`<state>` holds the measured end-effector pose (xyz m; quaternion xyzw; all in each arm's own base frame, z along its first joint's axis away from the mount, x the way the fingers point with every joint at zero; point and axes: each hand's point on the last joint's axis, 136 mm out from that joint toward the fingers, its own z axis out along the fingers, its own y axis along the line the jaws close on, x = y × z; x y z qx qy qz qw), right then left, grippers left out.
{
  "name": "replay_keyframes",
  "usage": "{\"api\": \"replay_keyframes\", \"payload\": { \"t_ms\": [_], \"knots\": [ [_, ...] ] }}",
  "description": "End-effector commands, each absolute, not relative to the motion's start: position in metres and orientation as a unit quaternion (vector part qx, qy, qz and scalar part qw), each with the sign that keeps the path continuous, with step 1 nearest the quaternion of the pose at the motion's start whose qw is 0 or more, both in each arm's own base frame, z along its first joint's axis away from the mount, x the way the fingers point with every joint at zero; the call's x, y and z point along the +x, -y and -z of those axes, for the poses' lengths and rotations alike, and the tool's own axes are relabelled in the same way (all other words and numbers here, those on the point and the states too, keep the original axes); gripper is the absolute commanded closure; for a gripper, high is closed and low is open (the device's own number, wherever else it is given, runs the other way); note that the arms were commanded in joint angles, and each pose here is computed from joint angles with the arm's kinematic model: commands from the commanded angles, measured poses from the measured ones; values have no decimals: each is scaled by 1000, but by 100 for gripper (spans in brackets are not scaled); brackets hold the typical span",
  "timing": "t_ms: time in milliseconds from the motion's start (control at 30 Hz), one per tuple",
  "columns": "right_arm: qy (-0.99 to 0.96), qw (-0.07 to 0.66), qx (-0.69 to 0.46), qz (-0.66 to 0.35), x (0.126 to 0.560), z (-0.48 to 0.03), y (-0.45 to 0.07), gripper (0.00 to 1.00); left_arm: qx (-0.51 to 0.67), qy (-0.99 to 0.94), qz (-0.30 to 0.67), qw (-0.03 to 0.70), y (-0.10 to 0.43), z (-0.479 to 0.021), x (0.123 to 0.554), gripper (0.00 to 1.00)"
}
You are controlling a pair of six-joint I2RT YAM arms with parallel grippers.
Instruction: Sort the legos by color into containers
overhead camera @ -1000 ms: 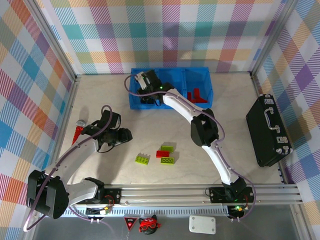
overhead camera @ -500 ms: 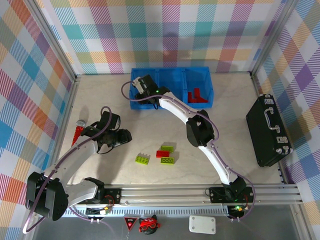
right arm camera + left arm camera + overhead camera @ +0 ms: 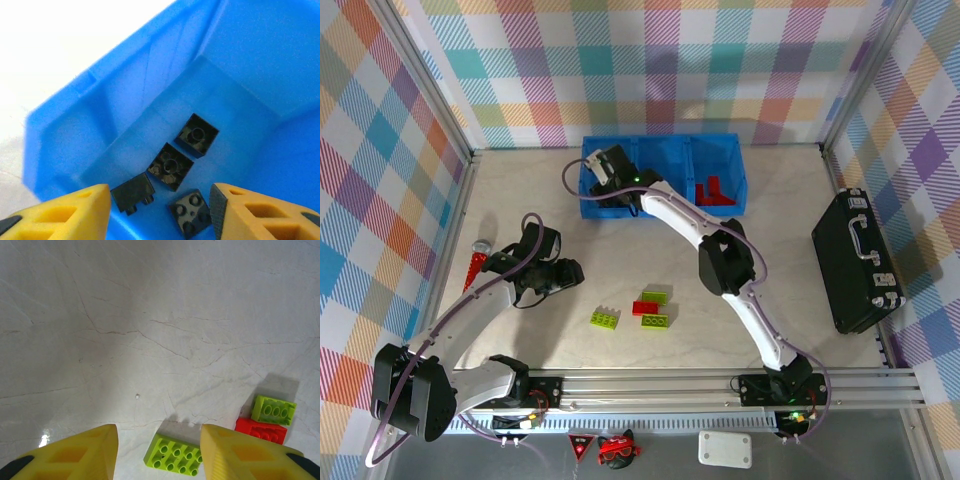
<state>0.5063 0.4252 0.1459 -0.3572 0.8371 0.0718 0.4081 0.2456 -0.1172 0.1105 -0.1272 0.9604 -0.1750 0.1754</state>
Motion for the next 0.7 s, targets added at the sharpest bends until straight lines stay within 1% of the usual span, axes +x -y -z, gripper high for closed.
{"api": "replay_keyframes", "payload": {
  "t_ms": [0, 167, 267, 533, 667],
  "knots": [
    [-827, 441, -334, -93, 492, -208, -419, 44, -112, -967, 167, 157, 119, -102, 233, 53],
    [-832, 436, -328, -94, 472, -224, -401, 44, -95, -972, 151, 150, 126, -98, 229, 52],
    [-841, 433, -311, -96, 459, -228, -385, 44, -80, -976, 139, 147, 133, -98, 225, 49],
    [-859, 421, -282, -69, 423, -223, -333, 44, -23, -987, 86, 137, 152, -91, 211, 34],
    [-873, 412, -257, -56, 405, -214, -300, 44, 2, -989, 66, 132, 162, -87, 204, 29]
  ]
}}
